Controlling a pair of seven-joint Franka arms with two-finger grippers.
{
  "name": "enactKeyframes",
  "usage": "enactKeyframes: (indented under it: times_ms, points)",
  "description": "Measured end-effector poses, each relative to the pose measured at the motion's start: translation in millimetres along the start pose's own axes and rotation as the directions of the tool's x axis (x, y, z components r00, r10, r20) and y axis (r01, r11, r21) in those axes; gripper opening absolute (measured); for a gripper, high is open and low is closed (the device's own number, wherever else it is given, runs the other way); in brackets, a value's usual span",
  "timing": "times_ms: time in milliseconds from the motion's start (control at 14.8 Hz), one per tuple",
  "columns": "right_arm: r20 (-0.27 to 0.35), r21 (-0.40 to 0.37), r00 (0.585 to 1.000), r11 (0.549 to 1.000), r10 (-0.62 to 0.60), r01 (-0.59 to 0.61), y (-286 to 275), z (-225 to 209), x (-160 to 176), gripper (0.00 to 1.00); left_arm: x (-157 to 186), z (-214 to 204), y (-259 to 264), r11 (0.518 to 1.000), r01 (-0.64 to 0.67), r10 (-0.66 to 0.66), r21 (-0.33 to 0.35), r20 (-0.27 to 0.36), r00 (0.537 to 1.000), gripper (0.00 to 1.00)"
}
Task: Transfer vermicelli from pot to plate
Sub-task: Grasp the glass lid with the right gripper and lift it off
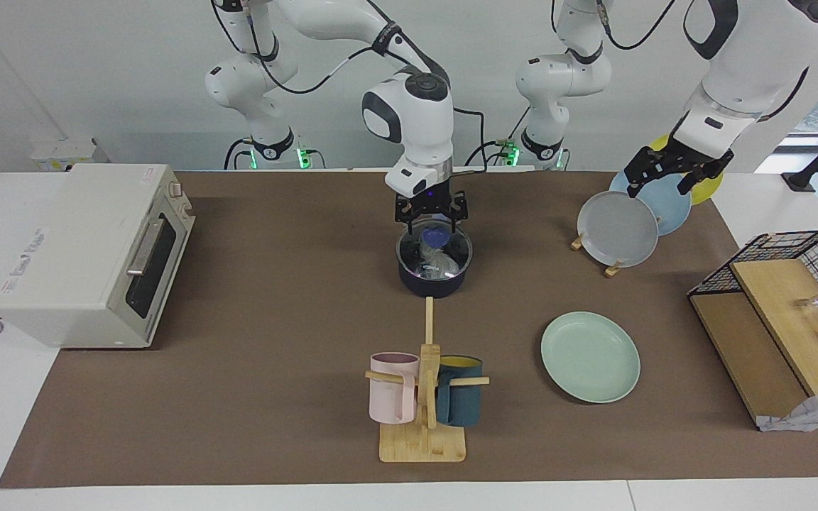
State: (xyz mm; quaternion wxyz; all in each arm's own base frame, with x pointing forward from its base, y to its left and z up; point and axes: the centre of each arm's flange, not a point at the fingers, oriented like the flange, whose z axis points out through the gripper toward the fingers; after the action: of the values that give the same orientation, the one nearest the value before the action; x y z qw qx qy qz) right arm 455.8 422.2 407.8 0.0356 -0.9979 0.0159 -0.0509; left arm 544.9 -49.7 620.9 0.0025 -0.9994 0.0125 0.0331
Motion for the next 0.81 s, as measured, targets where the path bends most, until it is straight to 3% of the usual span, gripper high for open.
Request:
enactKeyframes:
  times_ms: [202,808]
  points:
    - [-0.021,-0.040,0.999,0.998,-0.039,0.038,0.2,7.0,-1.9,1.00,0.0,0.0,0.0,1.000,0.000,0.000,0.000,0.000,1.000,1.00]
    - [-0.030,-0.040,0.999,0.998,-0.045,0.044,-1.0,4.6,-0.6,1.00,0.0,0.0,-0.1,1.000,0.000,0.000,0.000,0.000,1.000,1.00]
